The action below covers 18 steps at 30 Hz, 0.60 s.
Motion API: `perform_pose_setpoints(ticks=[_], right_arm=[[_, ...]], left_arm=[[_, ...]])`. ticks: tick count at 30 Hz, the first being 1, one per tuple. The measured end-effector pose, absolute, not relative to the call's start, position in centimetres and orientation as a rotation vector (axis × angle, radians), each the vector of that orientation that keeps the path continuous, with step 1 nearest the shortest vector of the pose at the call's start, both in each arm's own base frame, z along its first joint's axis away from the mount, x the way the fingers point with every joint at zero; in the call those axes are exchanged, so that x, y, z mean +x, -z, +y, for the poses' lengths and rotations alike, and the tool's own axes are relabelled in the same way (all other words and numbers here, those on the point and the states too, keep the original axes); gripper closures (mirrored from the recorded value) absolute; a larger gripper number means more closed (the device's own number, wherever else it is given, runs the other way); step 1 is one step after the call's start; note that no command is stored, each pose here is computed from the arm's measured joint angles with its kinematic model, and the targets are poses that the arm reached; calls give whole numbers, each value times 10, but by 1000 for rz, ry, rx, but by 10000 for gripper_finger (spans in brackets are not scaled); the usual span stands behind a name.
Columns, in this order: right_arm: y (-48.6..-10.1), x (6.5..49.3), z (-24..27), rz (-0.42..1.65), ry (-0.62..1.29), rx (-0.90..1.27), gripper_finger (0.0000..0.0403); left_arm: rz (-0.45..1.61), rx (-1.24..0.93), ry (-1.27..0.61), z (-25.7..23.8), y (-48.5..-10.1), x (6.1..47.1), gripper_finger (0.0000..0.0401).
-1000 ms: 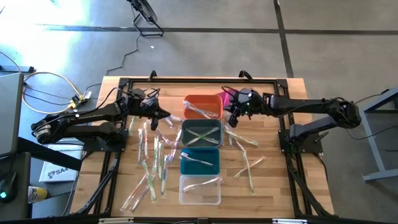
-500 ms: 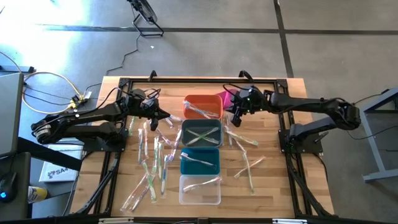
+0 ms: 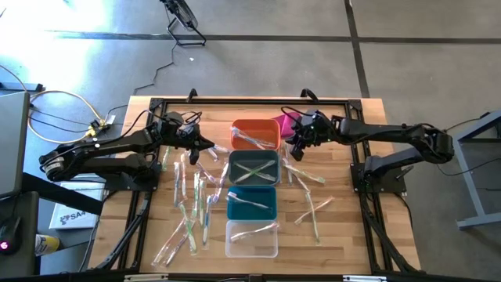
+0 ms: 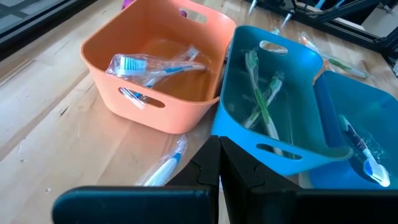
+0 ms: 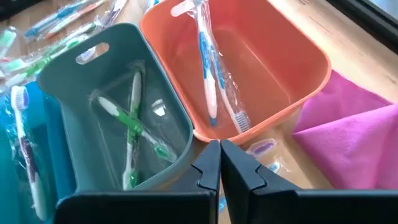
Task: Pick & Place Toothbrushes
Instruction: Put the blue toothbrush into the orange bin
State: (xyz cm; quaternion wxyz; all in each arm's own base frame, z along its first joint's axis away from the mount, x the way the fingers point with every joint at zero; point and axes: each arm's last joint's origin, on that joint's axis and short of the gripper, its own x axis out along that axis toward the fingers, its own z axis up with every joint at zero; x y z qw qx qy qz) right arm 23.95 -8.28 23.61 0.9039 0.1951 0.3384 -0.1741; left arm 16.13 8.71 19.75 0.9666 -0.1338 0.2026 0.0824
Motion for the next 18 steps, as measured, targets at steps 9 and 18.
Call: perform_pose_setpoints(ticks=[9,18], right_arm=[[-236,244,-67,711,300,382,399],[-236,250,-43,725,220,340,398]], left_arm=[[414,-212,-154,87,-197,161,400],[420,-168,-166,88,-197,161,400]])
